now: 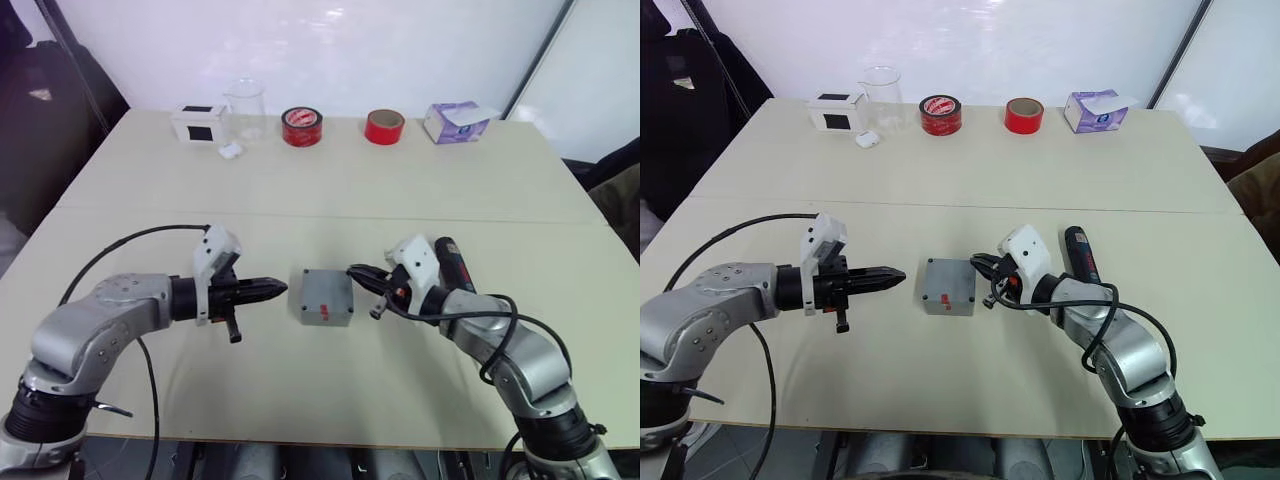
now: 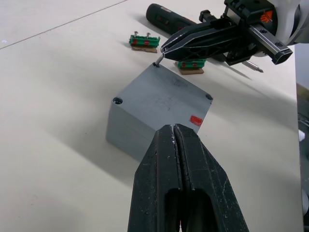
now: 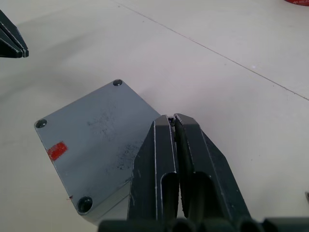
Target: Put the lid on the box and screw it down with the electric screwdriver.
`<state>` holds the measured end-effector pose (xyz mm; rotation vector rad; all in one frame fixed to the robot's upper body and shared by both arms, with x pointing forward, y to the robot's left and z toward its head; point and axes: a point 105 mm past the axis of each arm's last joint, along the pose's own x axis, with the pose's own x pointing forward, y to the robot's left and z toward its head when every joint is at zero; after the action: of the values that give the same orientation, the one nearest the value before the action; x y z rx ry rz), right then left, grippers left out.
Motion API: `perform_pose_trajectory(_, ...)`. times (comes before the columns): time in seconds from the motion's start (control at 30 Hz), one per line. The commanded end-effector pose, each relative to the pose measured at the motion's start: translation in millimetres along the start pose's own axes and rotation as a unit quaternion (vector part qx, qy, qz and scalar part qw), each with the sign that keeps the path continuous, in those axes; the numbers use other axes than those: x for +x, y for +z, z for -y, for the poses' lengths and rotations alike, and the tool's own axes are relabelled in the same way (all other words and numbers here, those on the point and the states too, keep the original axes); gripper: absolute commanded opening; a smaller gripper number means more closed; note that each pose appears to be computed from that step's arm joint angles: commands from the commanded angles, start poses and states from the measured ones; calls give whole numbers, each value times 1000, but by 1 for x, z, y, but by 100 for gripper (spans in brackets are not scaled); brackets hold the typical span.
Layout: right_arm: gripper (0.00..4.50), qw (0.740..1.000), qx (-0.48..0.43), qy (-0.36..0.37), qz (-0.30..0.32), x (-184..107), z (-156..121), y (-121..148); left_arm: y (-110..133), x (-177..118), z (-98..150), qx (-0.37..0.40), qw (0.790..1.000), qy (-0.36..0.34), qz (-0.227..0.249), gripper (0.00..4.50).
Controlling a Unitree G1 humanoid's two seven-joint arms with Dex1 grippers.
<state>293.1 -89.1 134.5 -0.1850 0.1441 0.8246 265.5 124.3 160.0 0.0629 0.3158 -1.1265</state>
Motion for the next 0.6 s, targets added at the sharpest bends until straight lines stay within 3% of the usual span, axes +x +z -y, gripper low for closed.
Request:
perform_pose_trajectory(0.03,6,1000,-9,0,12,1,-1,4,9,2,5,25,1000,-7,9,0)
perform_pose_trajectory(0.4,6,1000,-7,9,4,5,-2,-1,7,2,5,27,1000,-7,8,0)
perform_pose_trajectory(0.5,84,1000,-8,7,2,5,0,-1,7,2,5,28,1000,-6,8,0)
perform_pose_trajectory(0.6,194,1000,-9,4,4,4,4,1,7,3,6,27,1000,-7,12,0)
